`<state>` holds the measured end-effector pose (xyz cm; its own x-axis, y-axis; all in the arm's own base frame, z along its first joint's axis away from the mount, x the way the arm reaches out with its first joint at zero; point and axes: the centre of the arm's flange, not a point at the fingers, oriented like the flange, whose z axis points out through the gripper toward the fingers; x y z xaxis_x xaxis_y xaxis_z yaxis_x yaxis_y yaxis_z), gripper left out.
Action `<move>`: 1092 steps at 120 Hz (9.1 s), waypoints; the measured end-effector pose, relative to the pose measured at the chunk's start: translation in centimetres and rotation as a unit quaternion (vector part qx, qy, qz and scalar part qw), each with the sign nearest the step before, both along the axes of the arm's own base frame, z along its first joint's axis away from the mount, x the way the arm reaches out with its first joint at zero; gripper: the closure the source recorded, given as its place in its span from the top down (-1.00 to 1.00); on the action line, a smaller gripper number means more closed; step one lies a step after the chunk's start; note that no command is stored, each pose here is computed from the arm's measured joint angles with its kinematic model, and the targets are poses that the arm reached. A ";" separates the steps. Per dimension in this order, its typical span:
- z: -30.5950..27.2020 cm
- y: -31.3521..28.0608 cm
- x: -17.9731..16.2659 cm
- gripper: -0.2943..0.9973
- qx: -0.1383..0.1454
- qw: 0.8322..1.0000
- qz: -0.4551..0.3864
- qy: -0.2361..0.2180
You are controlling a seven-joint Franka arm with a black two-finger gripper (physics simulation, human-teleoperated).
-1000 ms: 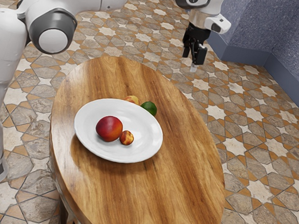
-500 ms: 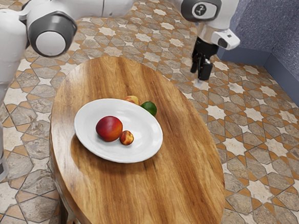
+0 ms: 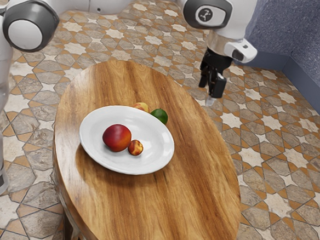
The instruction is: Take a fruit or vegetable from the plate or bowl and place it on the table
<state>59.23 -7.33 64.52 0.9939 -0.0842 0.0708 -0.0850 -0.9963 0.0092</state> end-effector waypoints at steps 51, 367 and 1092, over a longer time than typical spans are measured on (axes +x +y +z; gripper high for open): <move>-0.2 4.7 -11.9 0.54 0.010 0.998 0.054 -0.023; -12.2 -6.7 -10.8 0.54 0.006 0.999 0.024 -0.038; -21.2 -1.4 -14.0 -0.15 -0.006 0.995 0.039 0.090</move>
